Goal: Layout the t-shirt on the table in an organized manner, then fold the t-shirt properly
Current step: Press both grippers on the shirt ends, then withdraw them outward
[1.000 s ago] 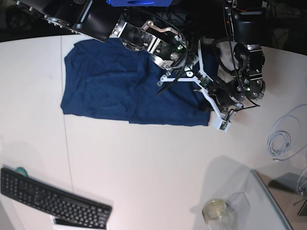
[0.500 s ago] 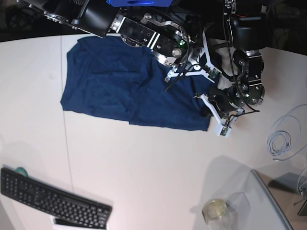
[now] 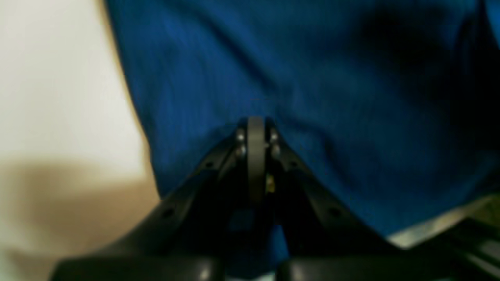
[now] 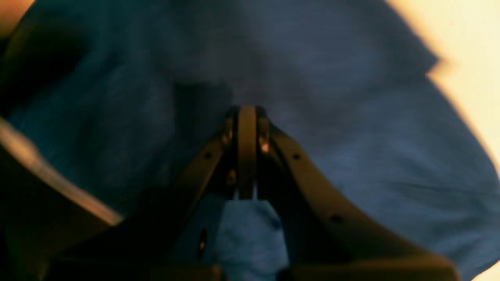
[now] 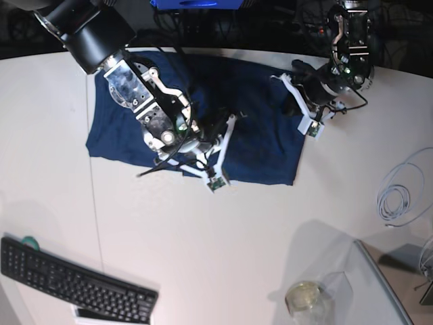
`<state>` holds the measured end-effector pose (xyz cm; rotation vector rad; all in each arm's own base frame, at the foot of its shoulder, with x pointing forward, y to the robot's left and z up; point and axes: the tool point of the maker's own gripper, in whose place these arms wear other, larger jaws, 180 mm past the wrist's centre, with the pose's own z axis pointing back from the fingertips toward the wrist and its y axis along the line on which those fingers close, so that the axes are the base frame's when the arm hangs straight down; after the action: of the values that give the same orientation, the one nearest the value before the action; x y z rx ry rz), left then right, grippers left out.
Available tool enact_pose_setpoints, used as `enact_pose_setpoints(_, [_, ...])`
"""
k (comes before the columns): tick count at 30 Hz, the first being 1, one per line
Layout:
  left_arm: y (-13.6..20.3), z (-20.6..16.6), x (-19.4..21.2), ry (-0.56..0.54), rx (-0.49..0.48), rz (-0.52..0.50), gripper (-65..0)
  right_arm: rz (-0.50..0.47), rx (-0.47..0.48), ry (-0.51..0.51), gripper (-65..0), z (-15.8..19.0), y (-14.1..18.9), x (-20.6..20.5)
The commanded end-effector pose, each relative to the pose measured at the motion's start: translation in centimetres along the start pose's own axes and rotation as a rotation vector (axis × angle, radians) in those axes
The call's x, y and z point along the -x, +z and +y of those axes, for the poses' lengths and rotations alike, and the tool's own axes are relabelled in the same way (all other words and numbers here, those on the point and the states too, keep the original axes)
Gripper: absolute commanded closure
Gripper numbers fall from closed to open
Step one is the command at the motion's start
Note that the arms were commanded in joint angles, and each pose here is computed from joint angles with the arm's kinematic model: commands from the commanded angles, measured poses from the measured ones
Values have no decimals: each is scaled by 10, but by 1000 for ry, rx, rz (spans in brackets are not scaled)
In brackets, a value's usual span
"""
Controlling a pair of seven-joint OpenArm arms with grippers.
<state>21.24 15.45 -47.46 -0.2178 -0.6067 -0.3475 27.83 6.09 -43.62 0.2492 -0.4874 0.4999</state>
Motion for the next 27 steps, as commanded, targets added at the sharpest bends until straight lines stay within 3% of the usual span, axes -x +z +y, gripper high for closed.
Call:
enact_pose_setpoints(1, [4, 2, -6, -7, -1, -32, 0, -80, -14, -3, 0, 3, 5, -25])
enact_pose_setpoints(6, [12, -7, 18, 0, 8, 11, 0, -126, 27, -13, 0, -18, 1, -39])
enact_pose_setpoints(16, [11, 2, -2, -17, -7, -28, 0, -33, 103, -27, 0, -53, -33, -16])
enact_pose_setpoints(20, [23, 20, -34, -41, -64, -107, 0, -112, 96, -31, 0, -52, -14, -36])
enact_pose_setpoints(22, [39, 35, -50, -47, -119, -158, 0, -166, 111, -122, -3, -66, 11, -43])
enact_pose_setpoints(24, [56, 53, -58, -46, -180, -190, 0, -194, 130, -234, -101, -85, 37, -44])
enact_pose_setpoints(27, [81, 85, -44, -3, -279, -186, 0, -195, 146, -412, -369, -118, 69, -31])
